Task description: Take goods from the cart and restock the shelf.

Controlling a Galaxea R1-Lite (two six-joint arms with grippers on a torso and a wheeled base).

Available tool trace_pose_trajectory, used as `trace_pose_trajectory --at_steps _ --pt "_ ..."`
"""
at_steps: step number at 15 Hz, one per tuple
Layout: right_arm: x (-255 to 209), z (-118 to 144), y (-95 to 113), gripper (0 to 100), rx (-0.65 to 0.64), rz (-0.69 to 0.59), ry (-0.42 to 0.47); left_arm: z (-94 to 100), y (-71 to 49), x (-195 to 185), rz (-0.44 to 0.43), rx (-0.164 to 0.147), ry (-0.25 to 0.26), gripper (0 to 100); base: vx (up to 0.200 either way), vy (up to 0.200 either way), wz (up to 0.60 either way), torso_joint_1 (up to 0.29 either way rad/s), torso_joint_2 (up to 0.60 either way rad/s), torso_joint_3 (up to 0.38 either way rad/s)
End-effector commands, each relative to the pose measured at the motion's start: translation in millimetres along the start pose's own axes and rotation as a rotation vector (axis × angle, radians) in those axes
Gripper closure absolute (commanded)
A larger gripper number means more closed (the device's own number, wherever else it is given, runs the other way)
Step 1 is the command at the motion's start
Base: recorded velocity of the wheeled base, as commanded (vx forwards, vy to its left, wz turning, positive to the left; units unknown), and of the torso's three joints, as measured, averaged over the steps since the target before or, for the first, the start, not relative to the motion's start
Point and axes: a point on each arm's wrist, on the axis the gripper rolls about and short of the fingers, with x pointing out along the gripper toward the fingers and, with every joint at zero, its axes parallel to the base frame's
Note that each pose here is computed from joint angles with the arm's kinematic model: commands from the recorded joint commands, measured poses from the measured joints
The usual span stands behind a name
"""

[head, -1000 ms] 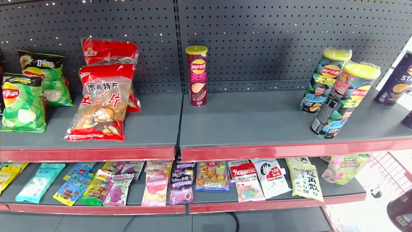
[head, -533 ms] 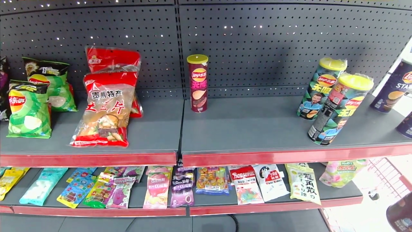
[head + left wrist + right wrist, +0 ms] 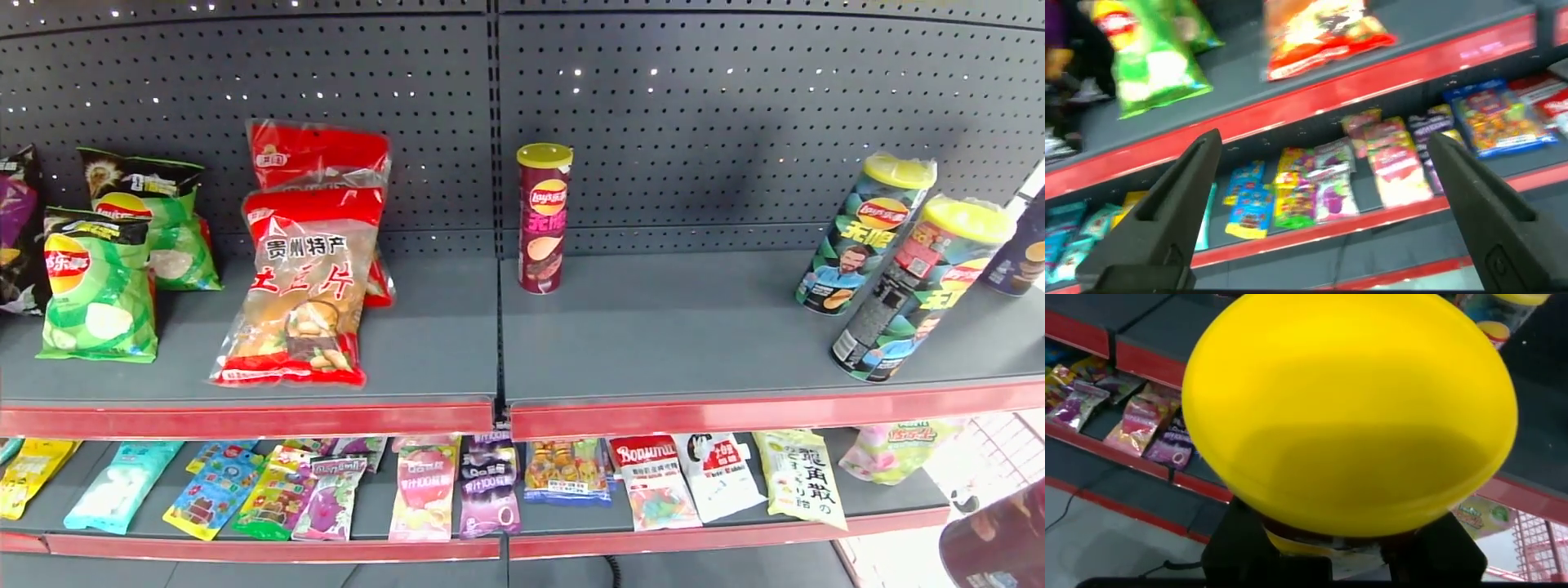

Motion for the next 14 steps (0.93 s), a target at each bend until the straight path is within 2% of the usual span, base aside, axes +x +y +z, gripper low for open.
trace_pose_trajectory --at_steps 1,3,8,12,14 --pt "-1 2 0 100 -0.002 0.016 -0.013 -0.2 -0.1 0 0.001 0.004 0.001 0 0.0 0.0 0.0 0.0 0.0 0.0" --pt "-1 3 1 100 -0.003 0.076 -0.031 0.3 0.1 1 0.0 0.006 0.004 0 0.0 0.0 0.0 0.0 0.0 0.0" --pt "-1 5 1 100 -0.012 0.111 -0.044 -0.3 0.0 1 0.003 0.005 0.008 0 0.2 0.0 0.0 -0.004 0.0 0.003" --pt "2 7 1 100 -0.007 0.136 -0.041 -0.6 -0.2 0 0.0 0.006 0.004 0 0.0 0.0 0.0 0.0 0.0 0.0" --pt "5 17 -2 100 -0.008 0.163 -0.057 -0.5 -0.2 1 -0.007 0.007 0.005 0 0.0 0.0 0.0 0.0 0.0 0.0"
